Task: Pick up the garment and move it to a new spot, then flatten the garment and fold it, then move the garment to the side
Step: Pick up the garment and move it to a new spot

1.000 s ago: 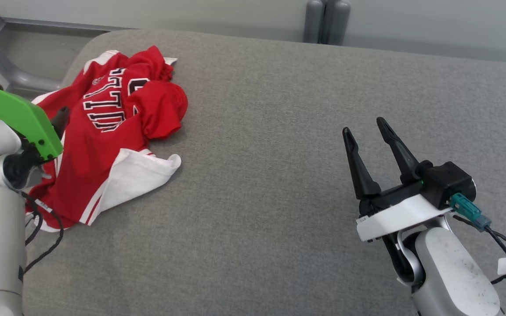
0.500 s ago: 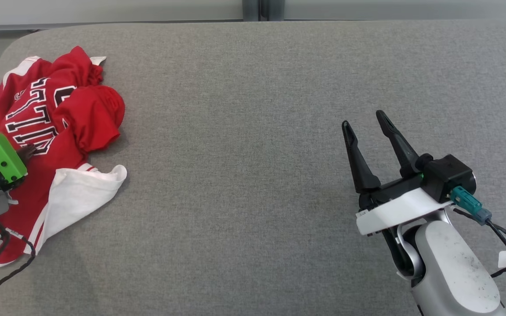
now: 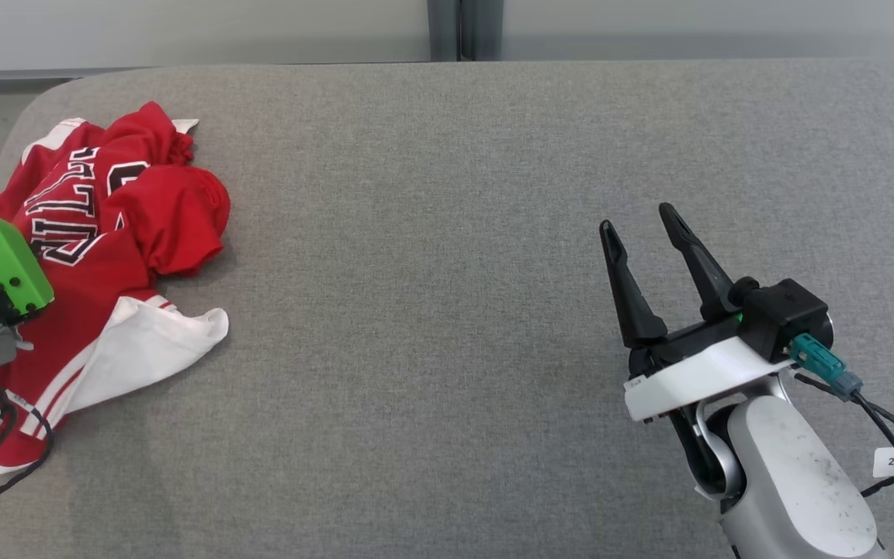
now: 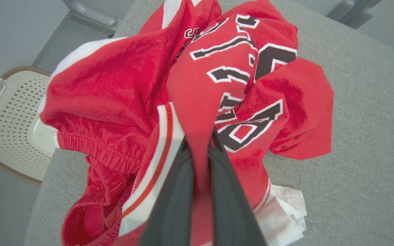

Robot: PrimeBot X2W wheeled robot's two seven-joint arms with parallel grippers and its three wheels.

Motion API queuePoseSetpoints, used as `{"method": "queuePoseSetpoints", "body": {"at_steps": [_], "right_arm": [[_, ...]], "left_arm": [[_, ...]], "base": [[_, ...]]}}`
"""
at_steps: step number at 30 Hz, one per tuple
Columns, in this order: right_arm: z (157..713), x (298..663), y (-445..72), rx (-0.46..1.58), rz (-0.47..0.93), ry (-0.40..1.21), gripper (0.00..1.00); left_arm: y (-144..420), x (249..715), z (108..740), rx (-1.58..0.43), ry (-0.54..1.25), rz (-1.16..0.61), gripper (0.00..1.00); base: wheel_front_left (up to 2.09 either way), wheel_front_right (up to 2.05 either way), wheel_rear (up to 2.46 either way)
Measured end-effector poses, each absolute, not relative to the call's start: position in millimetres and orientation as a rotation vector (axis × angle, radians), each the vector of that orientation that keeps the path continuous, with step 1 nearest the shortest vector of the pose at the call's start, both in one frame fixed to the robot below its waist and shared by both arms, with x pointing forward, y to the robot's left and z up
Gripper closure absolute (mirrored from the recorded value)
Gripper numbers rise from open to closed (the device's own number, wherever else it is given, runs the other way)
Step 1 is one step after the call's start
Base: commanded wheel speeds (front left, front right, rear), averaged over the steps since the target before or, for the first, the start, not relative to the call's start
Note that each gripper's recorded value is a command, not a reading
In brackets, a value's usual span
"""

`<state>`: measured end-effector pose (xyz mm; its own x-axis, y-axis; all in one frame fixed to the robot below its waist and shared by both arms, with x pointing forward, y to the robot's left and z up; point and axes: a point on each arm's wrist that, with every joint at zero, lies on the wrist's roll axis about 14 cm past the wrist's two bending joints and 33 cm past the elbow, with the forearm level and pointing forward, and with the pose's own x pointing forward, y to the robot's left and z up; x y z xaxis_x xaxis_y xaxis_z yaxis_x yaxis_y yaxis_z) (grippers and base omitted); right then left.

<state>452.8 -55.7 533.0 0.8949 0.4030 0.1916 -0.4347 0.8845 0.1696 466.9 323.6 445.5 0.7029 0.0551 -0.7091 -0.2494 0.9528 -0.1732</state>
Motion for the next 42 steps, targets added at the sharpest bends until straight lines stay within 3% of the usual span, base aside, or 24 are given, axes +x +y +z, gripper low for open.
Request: {"method": "queuePoseSetpoints", "body": {"at_steps": [8, 17, 28, 34, 42], "right_arm": [[548, 441, -58, 0.219, 0.426, -0.183, 0.00], [560, 426, -79, 0.221, 0.367, -0.212, 0.00], [580, 407, -138, 0.234, 0.202, -0.281, 0.00], [582, 395, -179, 0.223, 0.087, -0.301, 0.00], [569, 389, -203, 0.216, 0.010, -0.269, 0.00]], "left_arm": [[289, 498, 522, -0.145, 0.546, 0.024, 1.00], [175, 513, 613, -0.098, 0.302, -0.327, 1.00], [32, 492, 685, -0.049, 0.027, -0.718, 1.00], [-19, 477, 660, -0.079, 0.049, -0.840, 1.00], [-19, 477, 534, -0.133, 0.293, -0.770, 1.00]], "base": [[0.00, 0.00, 0.00], [0.00, 0.00, 0.00], [0.00, 0.00, 0.00], [0.00, 0.00, 0.00], [0.00, 0.00, 0.00]]}}
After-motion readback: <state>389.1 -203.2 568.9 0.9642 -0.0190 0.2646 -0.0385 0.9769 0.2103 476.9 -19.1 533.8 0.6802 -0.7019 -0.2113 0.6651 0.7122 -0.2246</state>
